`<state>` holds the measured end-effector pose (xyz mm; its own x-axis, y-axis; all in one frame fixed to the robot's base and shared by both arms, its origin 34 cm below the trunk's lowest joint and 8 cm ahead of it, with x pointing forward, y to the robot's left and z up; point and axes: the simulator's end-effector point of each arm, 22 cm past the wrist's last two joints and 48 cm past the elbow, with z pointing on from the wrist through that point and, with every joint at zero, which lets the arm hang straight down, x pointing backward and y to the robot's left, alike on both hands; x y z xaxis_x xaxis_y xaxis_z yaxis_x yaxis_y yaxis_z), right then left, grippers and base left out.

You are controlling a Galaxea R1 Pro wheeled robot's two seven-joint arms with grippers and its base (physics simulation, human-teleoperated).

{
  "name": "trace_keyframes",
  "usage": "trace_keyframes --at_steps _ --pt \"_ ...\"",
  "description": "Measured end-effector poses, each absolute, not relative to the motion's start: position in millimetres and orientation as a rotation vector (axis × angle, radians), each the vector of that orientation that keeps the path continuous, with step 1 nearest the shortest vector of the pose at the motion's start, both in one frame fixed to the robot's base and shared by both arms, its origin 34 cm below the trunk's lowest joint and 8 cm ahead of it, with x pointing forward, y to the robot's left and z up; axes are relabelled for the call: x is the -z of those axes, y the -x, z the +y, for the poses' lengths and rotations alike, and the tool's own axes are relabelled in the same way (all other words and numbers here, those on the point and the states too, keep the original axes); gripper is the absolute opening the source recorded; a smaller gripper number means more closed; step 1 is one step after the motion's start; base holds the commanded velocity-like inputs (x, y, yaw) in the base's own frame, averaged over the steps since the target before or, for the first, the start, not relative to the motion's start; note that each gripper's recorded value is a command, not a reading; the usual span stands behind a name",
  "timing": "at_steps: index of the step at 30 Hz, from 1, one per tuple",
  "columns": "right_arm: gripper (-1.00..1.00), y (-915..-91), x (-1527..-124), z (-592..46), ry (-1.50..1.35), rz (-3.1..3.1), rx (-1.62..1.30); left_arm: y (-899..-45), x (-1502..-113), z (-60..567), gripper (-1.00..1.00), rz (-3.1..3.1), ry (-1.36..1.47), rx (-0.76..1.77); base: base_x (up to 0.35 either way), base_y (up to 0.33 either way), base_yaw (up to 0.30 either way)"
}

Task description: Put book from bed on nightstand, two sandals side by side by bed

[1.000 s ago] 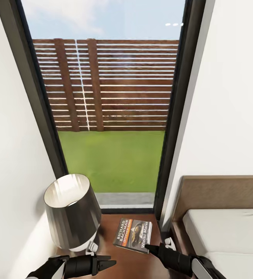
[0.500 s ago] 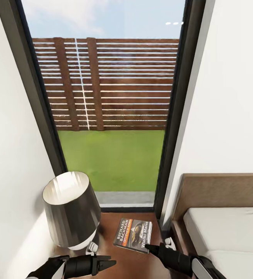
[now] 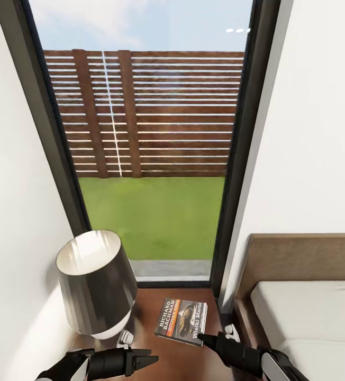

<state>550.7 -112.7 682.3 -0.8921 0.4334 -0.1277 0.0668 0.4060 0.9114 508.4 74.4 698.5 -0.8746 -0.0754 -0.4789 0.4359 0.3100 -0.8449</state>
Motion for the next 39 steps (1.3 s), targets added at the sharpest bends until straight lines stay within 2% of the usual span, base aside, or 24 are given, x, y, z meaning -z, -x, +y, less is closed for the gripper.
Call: trace_keyframes --at_steps 39 --pt "-1.0 -546.3 -613.6 -112.6 -0.432 2.325 -1.481 -504.8 -630.4 74.6 1.0 2.15 -0.319 1.588 0.0 0.0 0.0"
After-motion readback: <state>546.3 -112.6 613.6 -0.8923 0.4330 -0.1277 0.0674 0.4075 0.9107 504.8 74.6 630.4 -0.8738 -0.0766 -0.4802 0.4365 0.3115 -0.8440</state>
